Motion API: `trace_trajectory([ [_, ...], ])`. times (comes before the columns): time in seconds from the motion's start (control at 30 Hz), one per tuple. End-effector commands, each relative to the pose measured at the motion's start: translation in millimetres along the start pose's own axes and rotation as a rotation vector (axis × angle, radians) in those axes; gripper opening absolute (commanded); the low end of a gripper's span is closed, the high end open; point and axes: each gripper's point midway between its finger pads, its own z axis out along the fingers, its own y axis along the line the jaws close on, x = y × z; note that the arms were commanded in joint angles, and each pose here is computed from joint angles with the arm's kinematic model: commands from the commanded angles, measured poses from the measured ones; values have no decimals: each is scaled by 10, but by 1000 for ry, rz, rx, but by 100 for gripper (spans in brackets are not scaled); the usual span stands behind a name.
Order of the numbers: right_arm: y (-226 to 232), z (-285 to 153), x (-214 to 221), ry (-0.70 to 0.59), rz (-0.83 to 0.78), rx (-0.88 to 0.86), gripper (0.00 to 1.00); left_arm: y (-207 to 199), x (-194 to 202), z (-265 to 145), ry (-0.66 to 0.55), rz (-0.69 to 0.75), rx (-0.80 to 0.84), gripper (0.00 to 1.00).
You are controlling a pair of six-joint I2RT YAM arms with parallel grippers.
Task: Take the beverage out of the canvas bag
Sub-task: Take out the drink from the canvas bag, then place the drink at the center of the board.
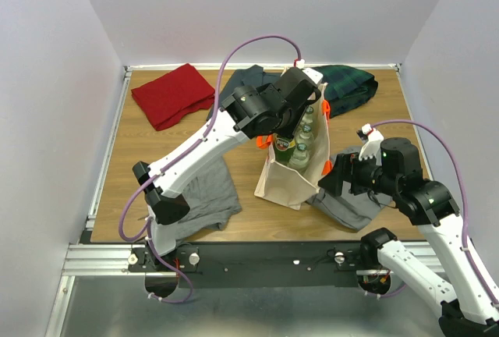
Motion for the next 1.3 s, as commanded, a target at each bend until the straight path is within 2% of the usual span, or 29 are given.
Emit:
trace_trajectory([
  [0.0, -69, -8, 55, 0, 4, 34, 100, 131, -561, -588, -241, -42, 30, 0],
  [0.53, -79, -10, 58, -5, 8, 38, 100, 266, -850, -954, -380, -47, 30, 0],
  [1.27, -87, -16, 56, -15, 12, 43, 100, 873, -1168, -1724, -641, -102, -168, 0],
])
